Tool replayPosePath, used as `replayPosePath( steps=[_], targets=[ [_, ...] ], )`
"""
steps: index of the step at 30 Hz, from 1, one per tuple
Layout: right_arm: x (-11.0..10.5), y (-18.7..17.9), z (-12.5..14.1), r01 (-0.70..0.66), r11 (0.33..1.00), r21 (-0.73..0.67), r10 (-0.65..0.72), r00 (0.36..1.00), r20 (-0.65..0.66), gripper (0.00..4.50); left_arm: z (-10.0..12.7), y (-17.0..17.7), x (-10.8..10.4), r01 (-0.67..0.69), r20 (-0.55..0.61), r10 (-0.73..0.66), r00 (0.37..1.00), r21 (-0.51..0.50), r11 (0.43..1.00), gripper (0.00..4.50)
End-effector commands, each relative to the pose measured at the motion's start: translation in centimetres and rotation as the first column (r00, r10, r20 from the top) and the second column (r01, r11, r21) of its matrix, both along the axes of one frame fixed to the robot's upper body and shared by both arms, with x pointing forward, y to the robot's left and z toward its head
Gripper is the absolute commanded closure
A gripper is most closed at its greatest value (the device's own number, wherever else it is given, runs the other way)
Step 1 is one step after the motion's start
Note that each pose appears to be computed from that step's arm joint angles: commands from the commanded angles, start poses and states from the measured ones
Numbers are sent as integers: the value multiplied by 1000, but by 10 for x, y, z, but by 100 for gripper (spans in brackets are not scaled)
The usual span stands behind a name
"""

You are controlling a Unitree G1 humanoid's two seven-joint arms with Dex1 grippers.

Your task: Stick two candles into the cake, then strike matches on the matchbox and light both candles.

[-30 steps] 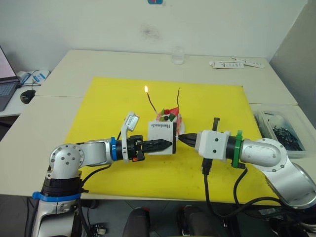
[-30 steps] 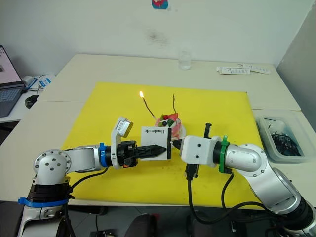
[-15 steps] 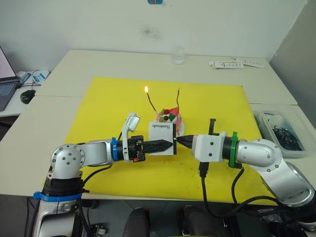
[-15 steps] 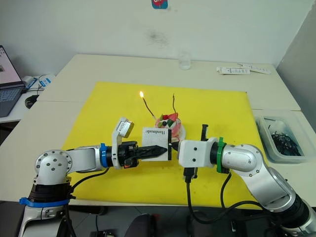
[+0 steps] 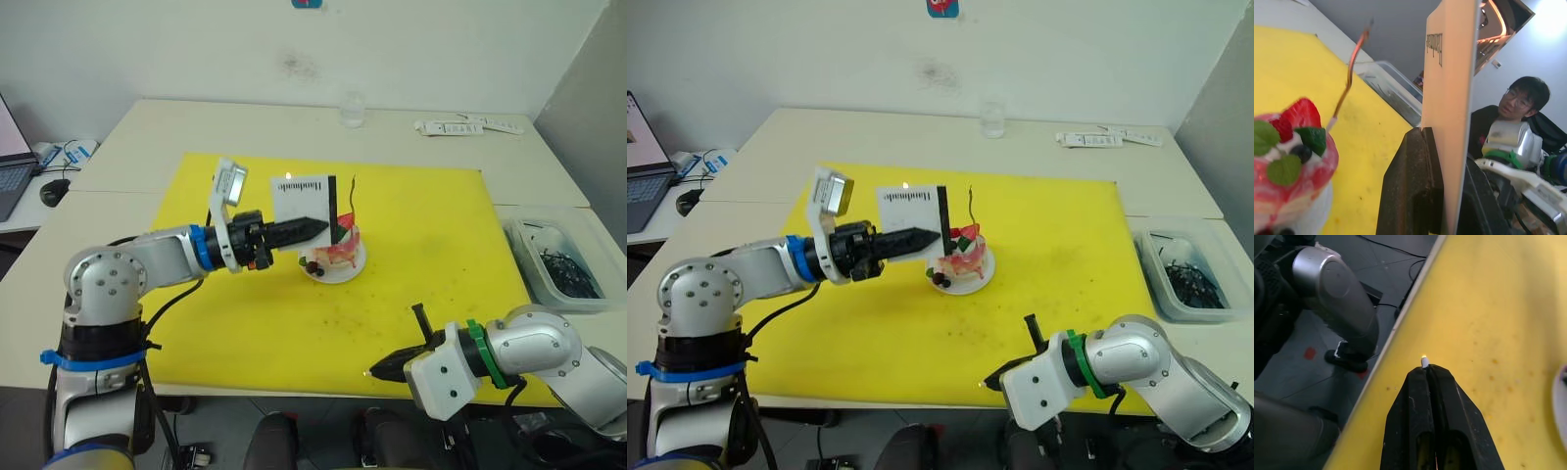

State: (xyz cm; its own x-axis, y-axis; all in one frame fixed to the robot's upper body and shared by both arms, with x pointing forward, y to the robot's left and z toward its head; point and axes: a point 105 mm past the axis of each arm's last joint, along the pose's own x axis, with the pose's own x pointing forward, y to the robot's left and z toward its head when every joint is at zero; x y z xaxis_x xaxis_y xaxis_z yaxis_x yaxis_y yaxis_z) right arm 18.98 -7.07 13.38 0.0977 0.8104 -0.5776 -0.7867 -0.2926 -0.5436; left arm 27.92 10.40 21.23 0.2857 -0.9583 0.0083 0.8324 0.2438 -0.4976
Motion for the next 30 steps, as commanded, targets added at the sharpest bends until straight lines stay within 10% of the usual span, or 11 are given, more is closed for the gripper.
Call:
replayPosePath(
  steps=[1,17,30],
  targets=[
    [15,-3,16,68,996,49,-71,996,62,446,-2,-3,-17,46,14,-46,999,16,999,450],
    [102,-21,100,335,893,299,-424,850,313,446,-66,10,-39,48,-148,-30,989,120,992,450],
    [129,3,129,276,883,379,-433,790,433,446,-65,-1,-39,72,-136,-58,989,102,992,450]
  ],
)
